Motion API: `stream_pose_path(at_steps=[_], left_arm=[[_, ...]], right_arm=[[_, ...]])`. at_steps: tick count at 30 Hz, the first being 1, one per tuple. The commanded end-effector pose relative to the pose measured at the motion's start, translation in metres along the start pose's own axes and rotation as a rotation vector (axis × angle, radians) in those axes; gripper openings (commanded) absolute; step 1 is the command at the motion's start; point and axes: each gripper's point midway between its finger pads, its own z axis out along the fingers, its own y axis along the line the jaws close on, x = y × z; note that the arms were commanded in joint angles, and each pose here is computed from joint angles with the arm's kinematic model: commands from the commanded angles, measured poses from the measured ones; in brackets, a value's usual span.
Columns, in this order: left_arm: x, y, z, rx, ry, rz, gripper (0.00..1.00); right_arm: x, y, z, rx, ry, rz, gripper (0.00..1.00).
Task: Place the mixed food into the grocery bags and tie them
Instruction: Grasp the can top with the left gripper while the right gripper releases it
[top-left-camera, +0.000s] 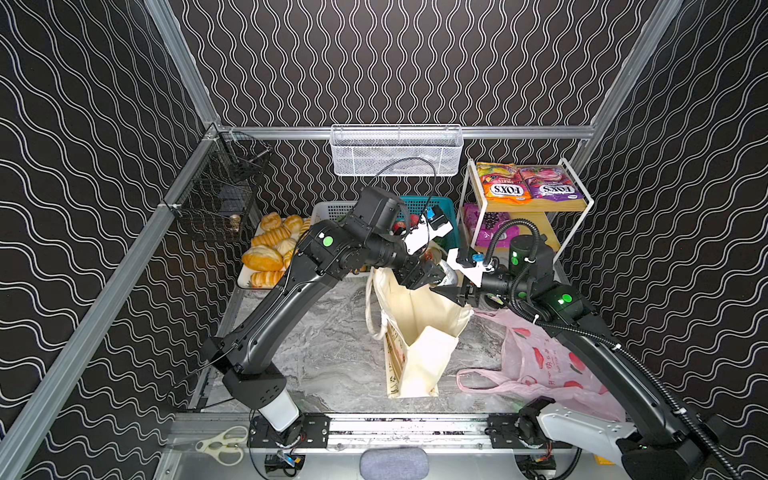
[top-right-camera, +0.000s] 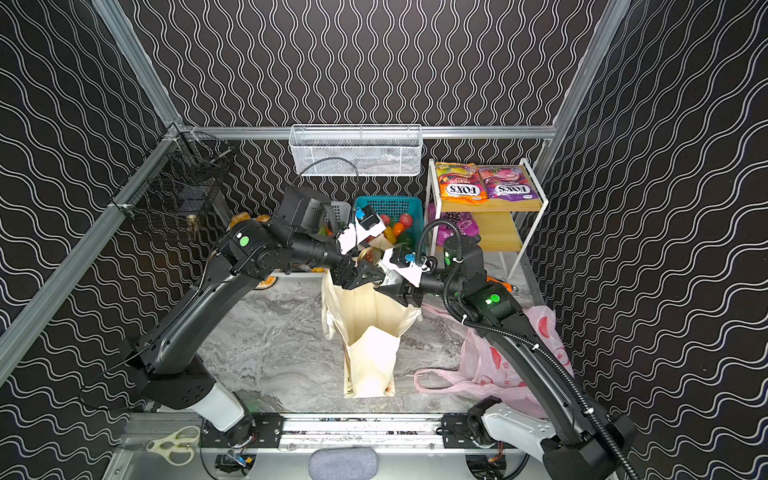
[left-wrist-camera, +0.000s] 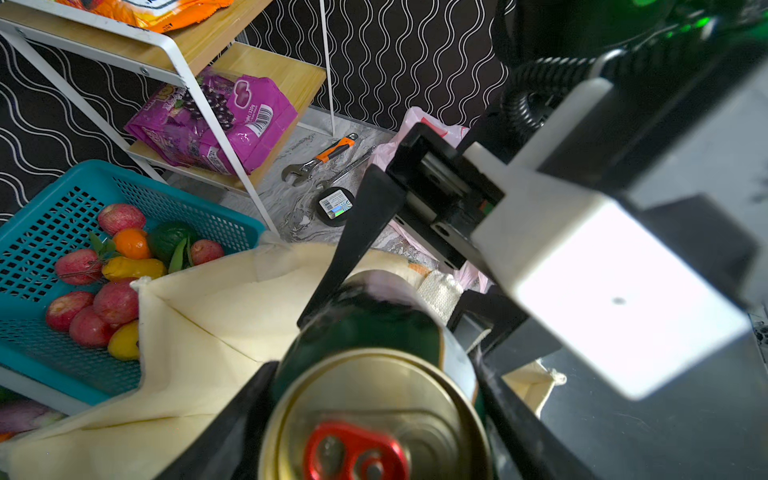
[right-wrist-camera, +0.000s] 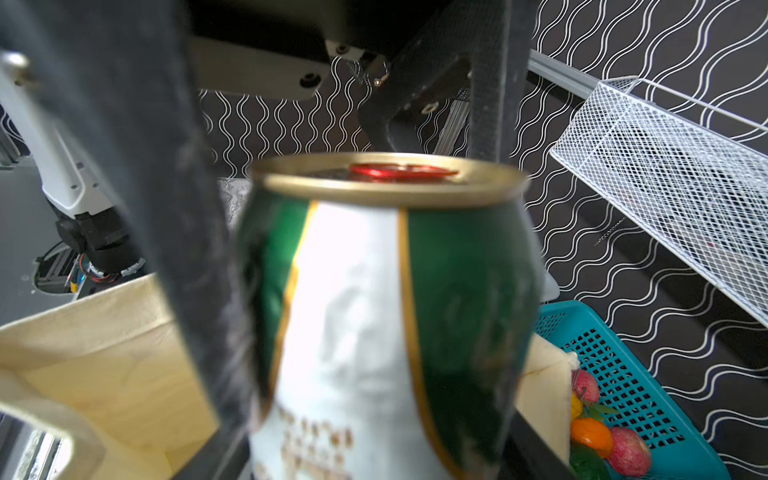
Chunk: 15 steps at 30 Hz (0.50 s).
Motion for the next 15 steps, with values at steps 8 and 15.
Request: stream_pose_path(at_steps=[8,15], left_arm=[[0.002,0.001,0.004,0.002,0.007,0.000,0.38],[-0.011,0.015,-0.011,-0.106,-0.033,-0.070,0.29]], right_arm=[[-0.025,0.008,-0.007,-0.030,-0.109,-0.037,0.63],[-0.018,0.009,-0.010,-0.009,-0.083,0.103,1.00]])
